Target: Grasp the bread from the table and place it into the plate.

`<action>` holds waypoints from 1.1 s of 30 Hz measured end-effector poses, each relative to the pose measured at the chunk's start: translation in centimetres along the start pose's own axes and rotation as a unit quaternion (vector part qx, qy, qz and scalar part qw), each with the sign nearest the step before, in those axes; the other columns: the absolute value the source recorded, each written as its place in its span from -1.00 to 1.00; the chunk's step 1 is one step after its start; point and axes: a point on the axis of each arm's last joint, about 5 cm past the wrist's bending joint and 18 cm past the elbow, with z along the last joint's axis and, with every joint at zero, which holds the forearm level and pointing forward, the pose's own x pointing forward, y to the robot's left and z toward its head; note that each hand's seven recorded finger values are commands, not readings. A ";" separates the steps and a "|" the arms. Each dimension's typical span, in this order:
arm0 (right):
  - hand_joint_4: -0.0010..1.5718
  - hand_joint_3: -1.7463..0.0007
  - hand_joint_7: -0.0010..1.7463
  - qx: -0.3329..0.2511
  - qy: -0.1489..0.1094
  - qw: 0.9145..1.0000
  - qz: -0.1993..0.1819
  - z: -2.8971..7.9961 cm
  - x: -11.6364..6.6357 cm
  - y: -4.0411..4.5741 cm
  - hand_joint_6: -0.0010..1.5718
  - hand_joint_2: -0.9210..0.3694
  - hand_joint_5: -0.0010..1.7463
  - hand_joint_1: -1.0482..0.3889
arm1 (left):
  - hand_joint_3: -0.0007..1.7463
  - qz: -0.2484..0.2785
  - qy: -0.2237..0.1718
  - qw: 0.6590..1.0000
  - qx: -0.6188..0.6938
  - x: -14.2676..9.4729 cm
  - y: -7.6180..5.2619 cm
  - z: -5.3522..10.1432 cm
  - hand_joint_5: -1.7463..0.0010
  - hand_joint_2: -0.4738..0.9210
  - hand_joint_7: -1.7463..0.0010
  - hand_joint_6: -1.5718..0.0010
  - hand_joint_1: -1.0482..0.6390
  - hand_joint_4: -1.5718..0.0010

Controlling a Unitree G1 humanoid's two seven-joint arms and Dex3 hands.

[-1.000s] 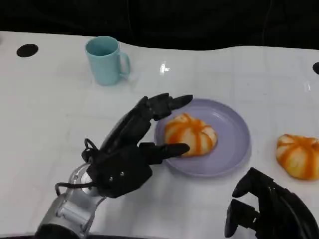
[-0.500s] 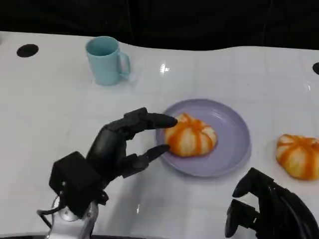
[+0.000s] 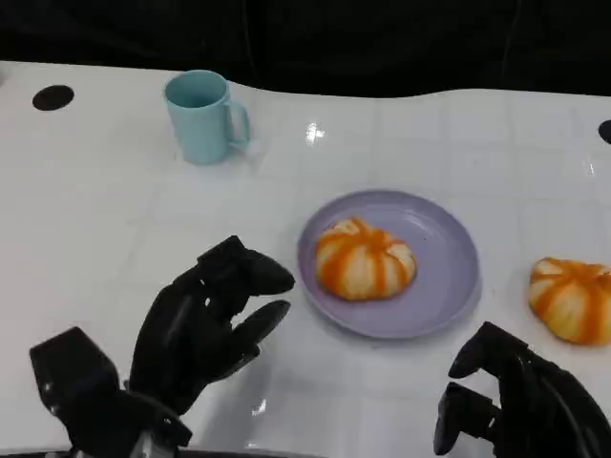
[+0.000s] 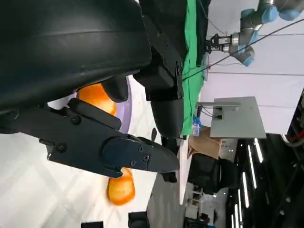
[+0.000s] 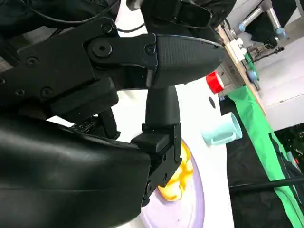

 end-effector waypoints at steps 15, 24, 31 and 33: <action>-0.06 0.41 1.00 -0.003 -0.002 1.000 0.001 0.2 -0.1 -0.14 -0.43 -1.00 1.00 -0.28 | -0.60 0.037 0.006 0.995 -0.094 -3.1 -1.1 -0.8 -1.00 1.00 -0.83 0.34 -0.50 0.15; -0.06 0.43 1.00 -0.003 -0.002 1.000 0.001 0.2 -0.2 -0.16 -0.43 -1.00 1.00 -0.27 | -0.59 0.040 0.018 0.993 -0.107 -4.3 -1.1 -0.9 -1.00 1.00 -0.87 0.33 -0.45 0.10; -0.06 0.41 1.00 -0.004 -0.003 1.000 0.001 0.3 -0.2 -0.10 -0.44 -1.00 1.00 -0.24 | -0.62 0.055 0.026 0.989 -0.138 -5.0 -0.9 -0.8 -1.00 1.00 -0.90 0.32 -0.43 0.05; -0.06 0.40 1.00 -0.005 -0.004 1.000 0.001 0.3 -0.2 -0.07 -0.44 -1.00 1.00 -0.25 | -0.65 0.061 0.022 0.987 -0.147 -5.1 -0.7 -0.7 -1.00 1.00 -0.91 0.31 -0.44 0.04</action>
